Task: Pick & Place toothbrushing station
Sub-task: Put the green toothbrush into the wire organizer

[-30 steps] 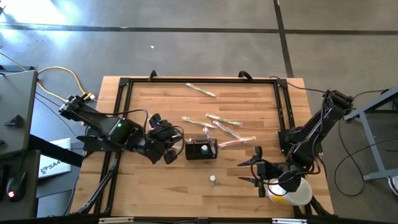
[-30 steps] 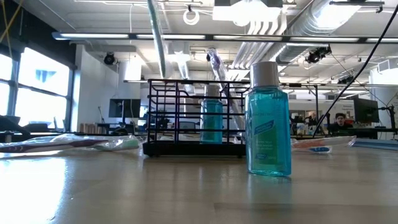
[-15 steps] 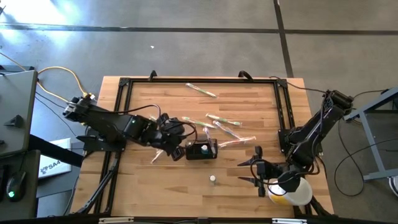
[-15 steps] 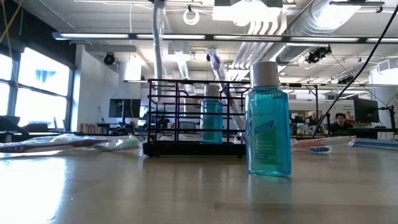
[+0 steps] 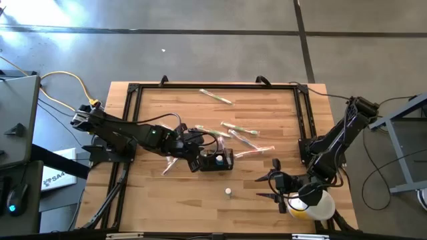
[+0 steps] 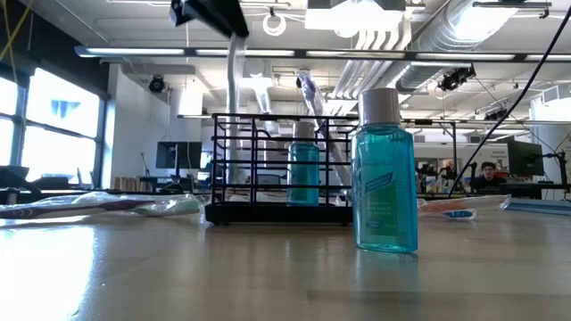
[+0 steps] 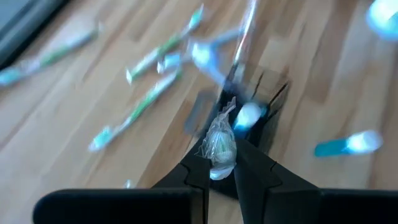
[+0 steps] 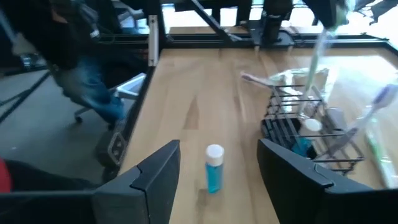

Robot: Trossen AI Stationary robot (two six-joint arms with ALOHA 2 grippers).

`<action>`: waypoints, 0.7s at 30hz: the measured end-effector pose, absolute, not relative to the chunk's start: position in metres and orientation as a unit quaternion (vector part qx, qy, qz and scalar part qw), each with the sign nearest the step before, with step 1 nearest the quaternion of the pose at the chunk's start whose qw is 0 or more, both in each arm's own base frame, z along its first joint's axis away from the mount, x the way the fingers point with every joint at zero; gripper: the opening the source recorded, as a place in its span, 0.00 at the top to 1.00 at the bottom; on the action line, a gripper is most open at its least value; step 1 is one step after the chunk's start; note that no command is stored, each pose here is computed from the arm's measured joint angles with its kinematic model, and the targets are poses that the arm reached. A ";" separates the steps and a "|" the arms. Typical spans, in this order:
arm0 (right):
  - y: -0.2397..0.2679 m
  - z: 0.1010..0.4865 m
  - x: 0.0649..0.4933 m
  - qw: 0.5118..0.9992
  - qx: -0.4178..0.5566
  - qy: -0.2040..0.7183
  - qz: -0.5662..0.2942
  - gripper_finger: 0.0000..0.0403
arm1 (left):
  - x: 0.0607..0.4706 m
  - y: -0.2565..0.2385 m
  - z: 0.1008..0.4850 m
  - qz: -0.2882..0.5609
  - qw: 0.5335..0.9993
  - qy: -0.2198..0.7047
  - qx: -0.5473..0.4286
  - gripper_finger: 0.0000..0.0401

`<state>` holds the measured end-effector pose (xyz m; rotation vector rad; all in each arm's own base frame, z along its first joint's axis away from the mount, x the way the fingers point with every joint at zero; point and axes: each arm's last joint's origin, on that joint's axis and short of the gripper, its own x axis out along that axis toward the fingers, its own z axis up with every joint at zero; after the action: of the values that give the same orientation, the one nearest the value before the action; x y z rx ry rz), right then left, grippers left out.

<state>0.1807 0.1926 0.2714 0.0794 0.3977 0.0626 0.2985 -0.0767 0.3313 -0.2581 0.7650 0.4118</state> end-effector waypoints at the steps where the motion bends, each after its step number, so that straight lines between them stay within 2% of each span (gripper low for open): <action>1: 0.193 0.271 0.181 0.979 0.041 0.197 0.033 0.49 | 0.300 -0.076 0.327 0.198 0.900 0.369 -0.126 0.90; 15: 0.202 0.257 0.188 0.977 0.026 0.210 0.032 0.49 | 0.313 -0.052 0.288 0.170 0.903 0.354 -0.174 0.90; 17: 0.202 0.257 0.188 0.977 0.025 0.211 0.032 0.49 | 0.313 -0.052 0.288 0.170 0.903 0.355 -0.174 0.86; 21: 0.202 0.257 0.188 0.977 0.025 0.211 0.032 0.49 | 0.311 -0.054 0.277 0.162 0.891 0.390 -0.166 0.69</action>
<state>0.1881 0.2020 0.2572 0.0501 0.4244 0.0641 0.3108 -0.0536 0.2775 -0.3455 0.8107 0.3373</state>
